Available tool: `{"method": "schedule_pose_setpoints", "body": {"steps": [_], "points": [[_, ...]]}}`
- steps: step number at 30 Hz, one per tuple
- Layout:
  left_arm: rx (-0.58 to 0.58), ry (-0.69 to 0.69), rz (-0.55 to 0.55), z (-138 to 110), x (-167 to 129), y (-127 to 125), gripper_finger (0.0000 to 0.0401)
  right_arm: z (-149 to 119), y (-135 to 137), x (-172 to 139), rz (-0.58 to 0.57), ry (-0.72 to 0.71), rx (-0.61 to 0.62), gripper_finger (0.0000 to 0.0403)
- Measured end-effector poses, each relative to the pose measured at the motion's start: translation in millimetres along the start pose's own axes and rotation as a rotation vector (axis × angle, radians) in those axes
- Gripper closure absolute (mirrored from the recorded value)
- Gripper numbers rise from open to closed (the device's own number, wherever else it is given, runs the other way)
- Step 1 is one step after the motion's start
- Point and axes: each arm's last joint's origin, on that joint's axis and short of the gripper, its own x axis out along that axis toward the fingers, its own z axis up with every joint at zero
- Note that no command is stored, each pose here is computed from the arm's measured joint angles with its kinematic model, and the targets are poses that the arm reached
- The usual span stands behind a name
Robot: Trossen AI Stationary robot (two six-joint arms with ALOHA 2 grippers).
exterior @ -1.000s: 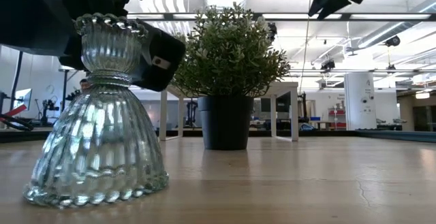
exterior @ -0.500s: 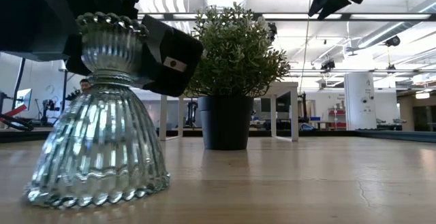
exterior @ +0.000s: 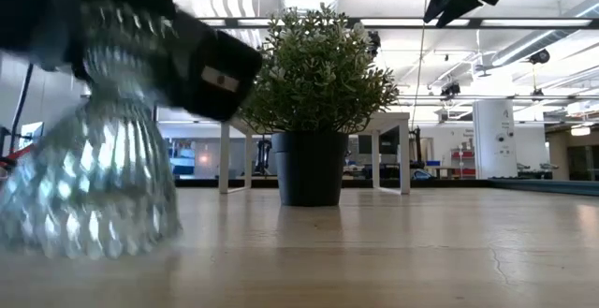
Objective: Pick & Place candle stick holders
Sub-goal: Put the green glass candle holder on the shelf
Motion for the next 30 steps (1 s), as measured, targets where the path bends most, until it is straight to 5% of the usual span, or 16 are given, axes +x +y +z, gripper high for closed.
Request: {"method": "schedule_pose_setpoints", "body": {"steps": [8, 19, 30], "points": [[-0.056, -0.102, 0.118, 47.3, -67.0, -7.5, 0.0240, 0.0, 0.0, 0.0, 0.000, 0.000, 0.000, 0.0179], [-0.075, -0.319, 0.798, 84.0, -171.5, 4.5, 0.0241, -0.2, 0.1, 0.2, 0.000, 0.001, -0.008, 0.0179], [-0.218, -0.312, 1.161, 99.2, -246.2, 63.0, 0.0241, -0.7, 0.5, 1.2, -0.001, 0.004, -0.032, 0.0179]]}}
